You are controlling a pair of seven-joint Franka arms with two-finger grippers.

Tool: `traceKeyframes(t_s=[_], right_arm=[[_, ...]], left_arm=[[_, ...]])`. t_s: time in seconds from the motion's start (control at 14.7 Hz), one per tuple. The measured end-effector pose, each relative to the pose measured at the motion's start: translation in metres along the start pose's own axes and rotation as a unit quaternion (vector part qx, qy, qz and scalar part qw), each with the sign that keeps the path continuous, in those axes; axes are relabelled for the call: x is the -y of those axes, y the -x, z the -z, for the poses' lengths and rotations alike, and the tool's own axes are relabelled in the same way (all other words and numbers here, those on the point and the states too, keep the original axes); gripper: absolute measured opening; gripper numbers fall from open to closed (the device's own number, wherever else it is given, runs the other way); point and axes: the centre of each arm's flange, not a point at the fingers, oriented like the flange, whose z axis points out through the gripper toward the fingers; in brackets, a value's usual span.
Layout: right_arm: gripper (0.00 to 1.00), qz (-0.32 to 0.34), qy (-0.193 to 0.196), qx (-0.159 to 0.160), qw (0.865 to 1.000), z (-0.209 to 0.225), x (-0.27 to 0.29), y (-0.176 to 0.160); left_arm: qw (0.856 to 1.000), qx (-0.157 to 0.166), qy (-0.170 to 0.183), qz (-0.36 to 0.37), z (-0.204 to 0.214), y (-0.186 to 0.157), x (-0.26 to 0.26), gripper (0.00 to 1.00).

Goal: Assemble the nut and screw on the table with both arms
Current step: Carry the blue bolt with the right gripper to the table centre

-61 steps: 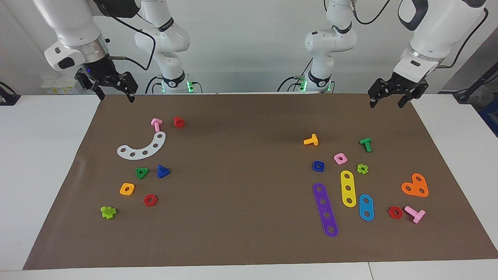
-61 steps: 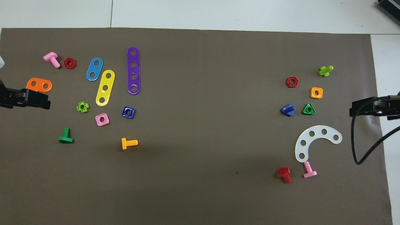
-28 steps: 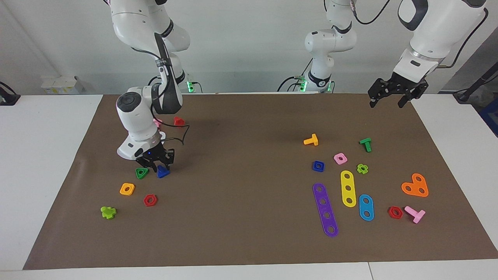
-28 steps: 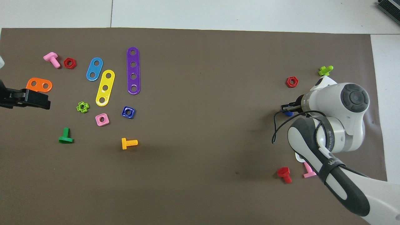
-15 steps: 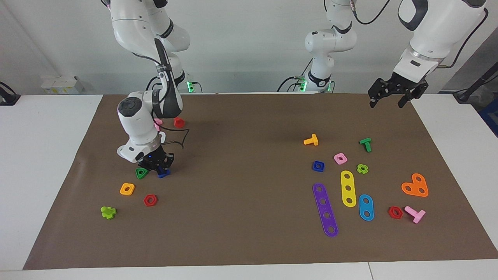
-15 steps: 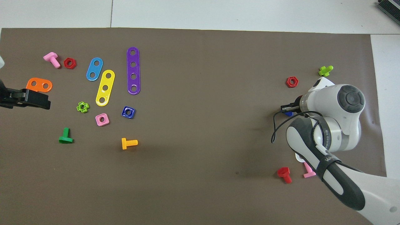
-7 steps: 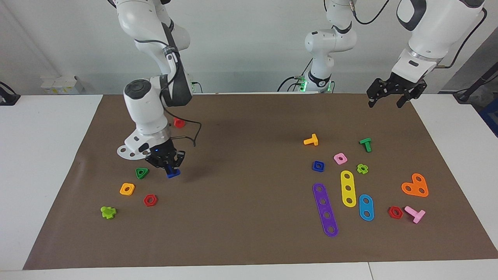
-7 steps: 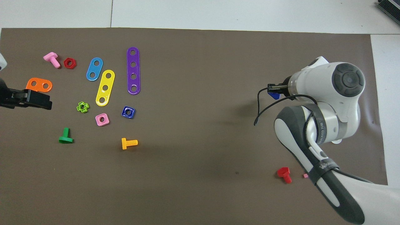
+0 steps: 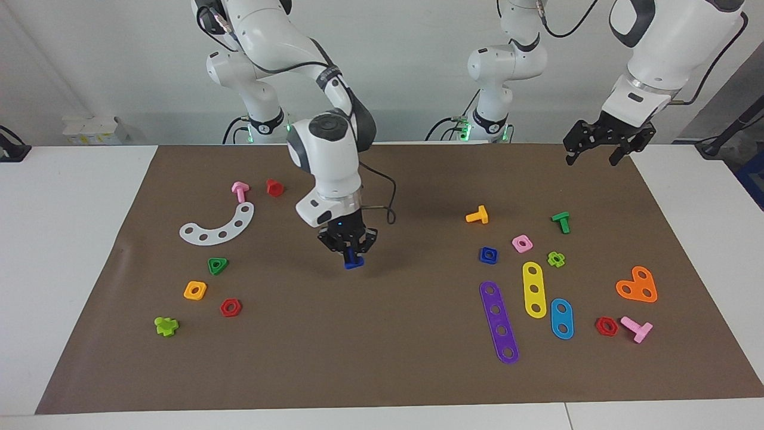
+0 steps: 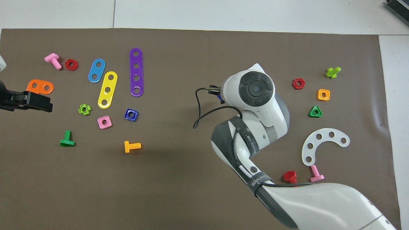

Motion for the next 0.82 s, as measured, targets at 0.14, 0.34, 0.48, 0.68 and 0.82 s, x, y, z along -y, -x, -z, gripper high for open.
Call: traceKeyframes(t_s=[0.14, 0.34, 0.48, 0.68, 0.82], right_arm=[[0.2, -0.004, 0.019, -0.003, 1.0, -0.033, 0.034, 0.02], [0.2, -0.005, 0.031, -0.001, 0.999, -0.055, 0.039, 0.028], [0.2, -0.009, 0.029, -0.005, 1.0, -0.055, 0.036, 0.025], [0.2, -0.012, 0.03, -0.001, 0.999, -0.065, 0.034, 0.031], [0.2, -0.019, 0.032, 0.002, 0.999, -0.069, 0.034, 0.036]], left_arm=[[1.0, 0.0, 0.0, 0.0, 0.0, 0.0, 0.0, 1.0], [1.0, 0.001, 0.0, 0.0, -0.001, 0.0, 0.0, 1.0], [1.0, 0.003, 0.0, 0.0, -0.002, 0.0, 0.0, 1.0], [1.0, 0.008, 0.0, -0.002, -0.005, 0.001, -0.001, 1.0], [1.0, 0.011, 0.0, -0.005, -0.007, 0.003, -0.003, 1.0]])
